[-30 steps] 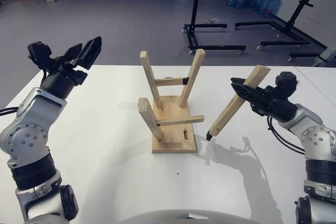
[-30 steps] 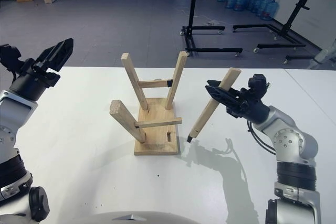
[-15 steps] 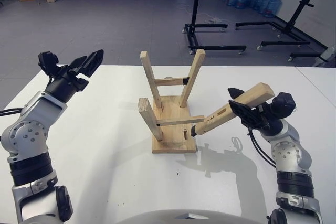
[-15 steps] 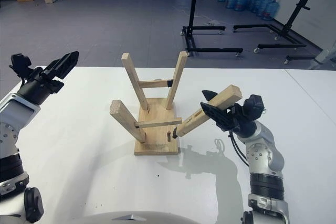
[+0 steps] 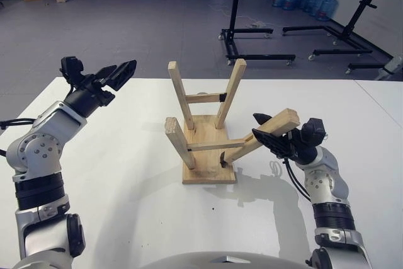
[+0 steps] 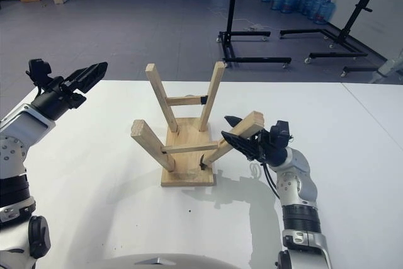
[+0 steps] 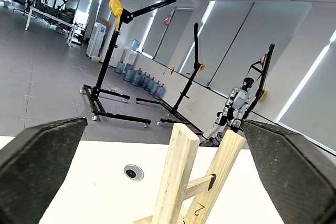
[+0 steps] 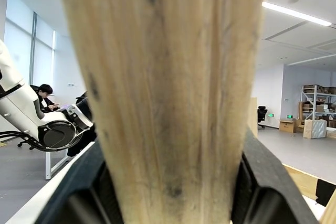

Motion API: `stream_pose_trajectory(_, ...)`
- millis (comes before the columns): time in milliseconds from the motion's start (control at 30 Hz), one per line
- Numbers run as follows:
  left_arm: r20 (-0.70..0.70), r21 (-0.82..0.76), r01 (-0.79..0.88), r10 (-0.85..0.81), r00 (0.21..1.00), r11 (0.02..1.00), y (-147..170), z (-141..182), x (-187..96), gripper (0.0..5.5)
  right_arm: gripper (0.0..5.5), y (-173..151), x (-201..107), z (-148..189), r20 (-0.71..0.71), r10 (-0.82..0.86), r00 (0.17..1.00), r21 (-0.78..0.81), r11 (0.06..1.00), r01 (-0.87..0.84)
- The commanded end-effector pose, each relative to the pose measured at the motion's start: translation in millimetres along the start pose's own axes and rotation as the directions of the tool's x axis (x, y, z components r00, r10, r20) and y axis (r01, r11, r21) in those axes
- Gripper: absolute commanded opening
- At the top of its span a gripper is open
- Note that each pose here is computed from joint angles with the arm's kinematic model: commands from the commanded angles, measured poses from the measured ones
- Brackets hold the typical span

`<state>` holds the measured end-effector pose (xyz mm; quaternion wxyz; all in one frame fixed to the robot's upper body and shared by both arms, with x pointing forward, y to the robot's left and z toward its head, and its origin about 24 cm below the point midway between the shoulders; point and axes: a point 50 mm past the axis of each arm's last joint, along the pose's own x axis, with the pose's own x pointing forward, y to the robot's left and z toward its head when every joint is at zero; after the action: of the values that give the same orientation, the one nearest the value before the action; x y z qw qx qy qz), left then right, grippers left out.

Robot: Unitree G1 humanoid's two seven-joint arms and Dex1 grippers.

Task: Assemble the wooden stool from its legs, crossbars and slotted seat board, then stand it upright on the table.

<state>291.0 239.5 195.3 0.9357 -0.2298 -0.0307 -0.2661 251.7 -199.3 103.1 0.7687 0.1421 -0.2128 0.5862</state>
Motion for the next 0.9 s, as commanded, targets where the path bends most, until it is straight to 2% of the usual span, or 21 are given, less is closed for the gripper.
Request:
stream_pose_trajectory(33,-0.02,0.005,-0.003,0.003,1.0,1.0,-2.9,-2.7,1.5,5.4,2.05,-5.0,4.2,5.5,-0.018,0.033,0.999,-0.009,0.999,-0.033)
stream_pose_trajectory(900,-0.032,0.0,0.013,-0.013,0.999,1.0,-7.6,-7.1,1.8,5.4,2.05,-5.8,8.6,6.2,-0.065,0.112,0.992,0.034,0.993,-0.11)
